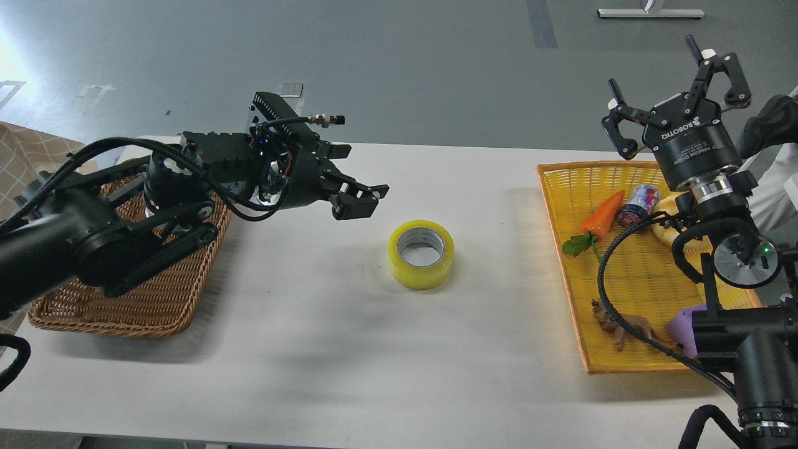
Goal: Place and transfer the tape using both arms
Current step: 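Reach the left gripper over to the tape roll on the table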
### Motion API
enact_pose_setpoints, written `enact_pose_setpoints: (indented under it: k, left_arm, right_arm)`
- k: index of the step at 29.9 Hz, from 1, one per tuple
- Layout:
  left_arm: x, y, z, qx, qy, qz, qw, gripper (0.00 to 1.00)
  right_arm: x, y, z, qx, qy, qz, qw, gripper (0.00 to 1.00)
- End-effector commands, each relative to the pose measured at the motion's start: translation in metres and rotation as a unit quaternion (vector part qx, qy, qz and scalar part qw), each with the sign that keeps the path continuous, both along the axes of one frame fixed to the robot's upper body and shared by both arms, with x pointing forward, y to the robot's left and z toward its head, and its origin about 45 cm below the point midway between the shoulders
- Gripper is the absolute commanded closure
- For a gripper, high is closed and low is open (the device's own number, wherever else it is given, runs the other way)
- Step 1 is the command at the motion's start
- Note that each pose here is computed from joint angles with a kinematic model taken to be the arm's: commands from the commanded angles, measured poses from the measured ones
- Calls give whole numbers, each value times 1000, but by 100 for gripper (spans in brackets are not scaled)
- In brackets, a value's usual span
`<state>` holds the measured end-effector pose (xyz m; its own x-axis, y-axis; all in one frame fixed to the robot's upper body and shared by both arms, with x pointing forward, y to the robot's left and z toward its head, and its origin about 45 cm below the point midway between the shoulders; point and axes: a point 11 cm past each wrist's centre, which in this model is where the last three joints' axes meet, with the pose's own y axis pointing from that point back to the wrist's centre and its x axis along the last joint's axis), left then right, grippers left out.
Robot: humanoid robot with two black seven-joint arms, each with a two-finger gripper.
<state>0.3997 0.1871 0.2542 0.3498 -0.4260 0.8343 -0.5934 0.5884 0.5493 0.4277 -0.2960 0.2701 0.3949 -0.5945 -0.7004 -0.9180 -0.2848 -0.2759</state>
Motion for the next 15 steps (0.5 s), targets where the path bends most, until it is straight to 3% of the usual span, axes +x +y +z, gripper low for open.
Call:
enact_pose_setpoints:
  k: [1, 15]
  left_arm:
    - [8, -10, -12, -2, 11, 17, 1000, 2]
    - [9, -35, -35, 8, 52, 26, 998, 2]
  right_arm:
    - [0, -3, -7, 5, 7, -8, 1000, 2]
    - [-6, -15, -39, 18, 40, -36, 998, 2]
